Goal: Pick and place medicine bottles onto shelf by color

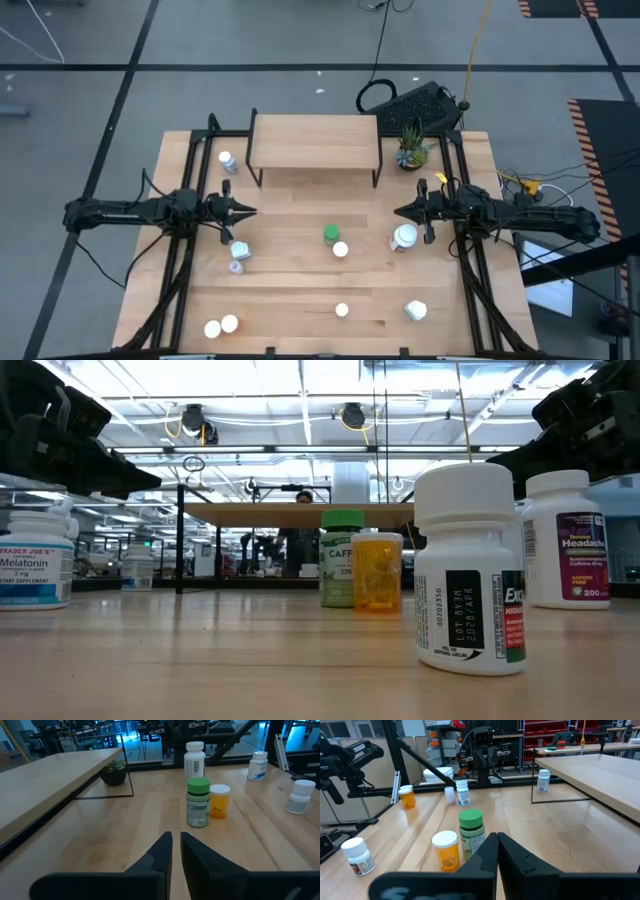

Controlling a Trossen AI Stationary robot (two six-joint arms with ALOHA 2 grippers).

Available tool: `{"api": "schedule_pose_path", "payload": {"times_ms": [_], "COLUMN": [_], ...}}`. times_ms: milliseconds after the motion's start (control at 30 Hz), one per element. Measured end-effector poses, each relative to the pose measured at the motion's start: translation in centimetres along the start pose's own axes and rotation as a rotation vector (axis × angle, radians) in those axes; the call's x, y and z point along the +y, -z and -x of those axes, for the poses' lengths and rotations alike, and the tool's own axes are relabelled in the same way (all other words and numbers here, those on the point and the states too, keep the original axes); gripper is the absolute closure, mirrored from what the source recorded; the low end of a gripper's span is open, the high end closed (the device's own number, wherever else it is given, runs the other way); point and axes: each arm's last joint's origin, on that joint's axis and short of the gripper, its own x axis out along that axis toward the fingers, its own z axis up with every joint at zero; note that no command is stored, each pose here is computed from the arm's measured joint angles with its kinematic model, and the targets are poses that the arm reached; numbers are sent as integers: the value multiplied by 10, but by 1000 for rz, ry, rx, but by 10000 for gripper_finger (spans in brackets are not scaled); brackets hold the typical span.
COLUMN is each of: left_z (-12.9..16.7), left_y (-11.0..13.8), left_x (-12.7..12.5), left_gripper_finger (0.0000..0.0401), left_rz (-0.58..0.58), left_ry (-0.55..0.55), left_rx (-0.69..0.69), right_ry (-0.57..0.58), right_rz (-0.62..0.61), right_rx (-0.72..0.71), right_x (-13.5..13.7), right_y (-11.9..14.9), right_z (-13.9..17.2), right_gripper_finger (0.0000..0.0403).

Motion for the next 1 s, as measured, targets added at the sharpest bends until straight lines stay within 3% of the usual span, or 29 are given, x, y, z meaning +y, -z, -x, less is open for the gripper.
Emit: {"api": "schedule_pose_path", "payload": {"times_ms": [267, 333, 567, 700, 767, 867, 1000], "left_z": [0, 0, 0, 0, 0, 0, 1], "left_y": [0, 0, 0, 0, 0, -3, -9], "left_x": [0, 0, 0, 0, 1, 7, 10], "left_gripper_finger": [359, 359, 359, 359, 359, 359, 359], "left_rz": [0, 0, 0, 0, -99, -287, -390], "left_ry": [0, 0, 0, 0, -35, -188, -254], "left_rx": [0, 0, 0, 0, 8, 6, -33], "right_ry": [-2, -6, -24, 77, 123, 211, 363], "right_rz": [0, -50, -347, -475, -574, -716, -1020], "right_rx": [-27, -37, -118, -214, -272, -349, -509], "right_x": [0, 0, 1, -2, -4, -7, -14], "right_y": [-3, -4, -12, -17, -20, -22, -21], "right_z": [0, 0, 1, 2, 3, 4, 6], "right_gripper_finger": [403, 403, 403, 403, 403, 403, 403]}}
